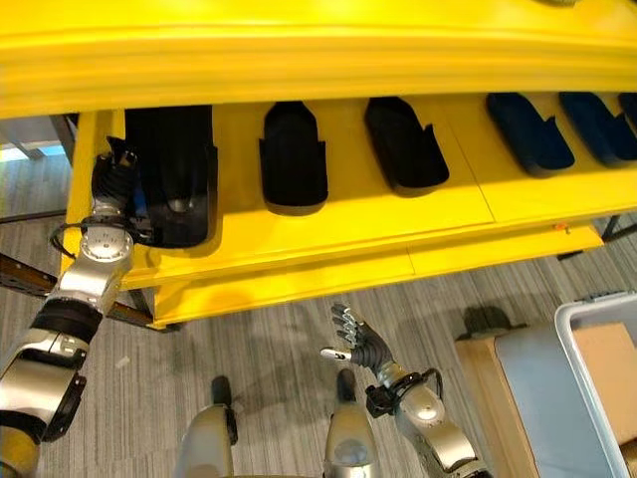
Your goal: Move parts from the plastic box to the shelf.
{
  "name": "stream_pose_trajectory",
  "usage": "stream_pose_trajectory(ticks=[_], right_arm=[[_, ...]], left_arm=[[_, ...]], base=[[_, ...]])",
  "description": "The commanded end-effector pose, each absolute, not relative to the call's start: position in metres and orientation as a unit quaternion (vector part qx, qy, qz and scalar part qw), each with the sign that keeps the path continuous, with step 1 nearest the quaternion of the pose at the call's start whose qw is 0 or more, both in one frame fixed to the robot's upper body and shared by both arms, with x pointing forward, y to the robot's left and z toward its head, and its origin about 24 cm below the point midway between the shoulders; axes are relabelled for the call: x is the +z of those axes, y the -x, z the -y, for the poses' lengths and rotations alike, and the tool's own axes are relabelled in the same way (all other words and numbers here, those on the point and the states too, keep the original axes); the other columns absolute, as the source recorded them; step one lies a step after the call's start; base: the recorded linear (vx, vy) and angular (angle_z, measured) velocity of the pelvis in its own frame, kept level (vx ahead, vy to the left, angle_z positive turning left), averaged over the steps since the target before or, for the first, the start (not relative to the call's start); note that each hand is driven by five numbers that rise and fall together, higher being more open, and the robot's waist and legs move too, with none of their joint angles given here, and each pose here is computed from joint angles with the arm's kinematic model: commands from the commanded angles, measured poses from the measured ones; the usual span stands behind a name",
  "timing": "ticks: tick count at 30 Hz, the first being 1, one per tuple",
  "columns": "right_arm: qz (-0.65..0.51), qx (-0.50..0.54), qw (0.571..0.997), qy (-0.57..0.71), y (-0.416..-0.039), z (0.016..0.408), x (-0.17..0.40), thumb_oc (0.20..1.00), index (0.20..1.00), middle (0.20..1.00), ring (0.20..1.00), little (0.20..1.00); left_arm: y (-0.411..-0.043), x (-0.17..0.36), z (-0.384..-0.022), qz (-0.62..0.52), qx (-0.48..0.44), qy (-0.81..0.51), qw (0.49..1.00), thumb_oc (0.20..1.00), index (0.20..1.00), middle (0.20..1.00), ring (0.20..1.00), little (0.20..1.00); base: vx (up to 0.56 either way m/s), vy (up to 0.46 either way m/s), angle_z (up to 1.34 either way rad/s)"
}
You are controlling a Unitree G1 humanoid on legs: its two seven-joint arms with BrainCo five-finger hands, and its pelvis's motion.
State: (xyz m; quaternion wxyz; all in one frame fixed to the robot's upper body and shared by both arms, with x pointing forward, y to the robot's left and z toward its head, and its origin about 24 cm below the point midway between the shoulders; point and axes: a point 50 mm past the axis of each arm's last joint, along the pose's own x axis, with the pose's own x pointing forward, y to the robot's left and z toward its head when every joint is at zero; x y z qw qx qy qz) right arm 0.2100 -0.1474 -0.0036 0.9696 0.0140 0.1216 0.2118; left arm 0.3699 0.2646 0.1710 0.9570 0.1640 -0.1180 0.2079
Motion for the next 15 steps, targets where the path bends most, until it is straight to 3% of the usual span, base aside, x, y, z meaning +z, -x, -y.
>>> stream_pose_trajectory(ticks=[1,15], right_arm=[[-0.068,0.231,0.970,-0.032,-0.211,0.140,0.016,1.000,1.000,1.000,1.000,1.000],[-0.086,0.240,0.966,-0.038,-0.206,0.141,0.011,1.000,1.000,1.000,1.000,1.000]], left_arm=[[-0.375,0.227,-0.283,0.190,0.255,-0.145,0.937,0.200,0.200,0.200,0.200,0.200],[-0.380,0.255,-0.315,0.160,0.317,-0.092,0.930,0.200,0.200,0.200,0.200,0.200]], base=[[-0.04,-0.006,0.02],[-0.01,0.003,-0.01]])
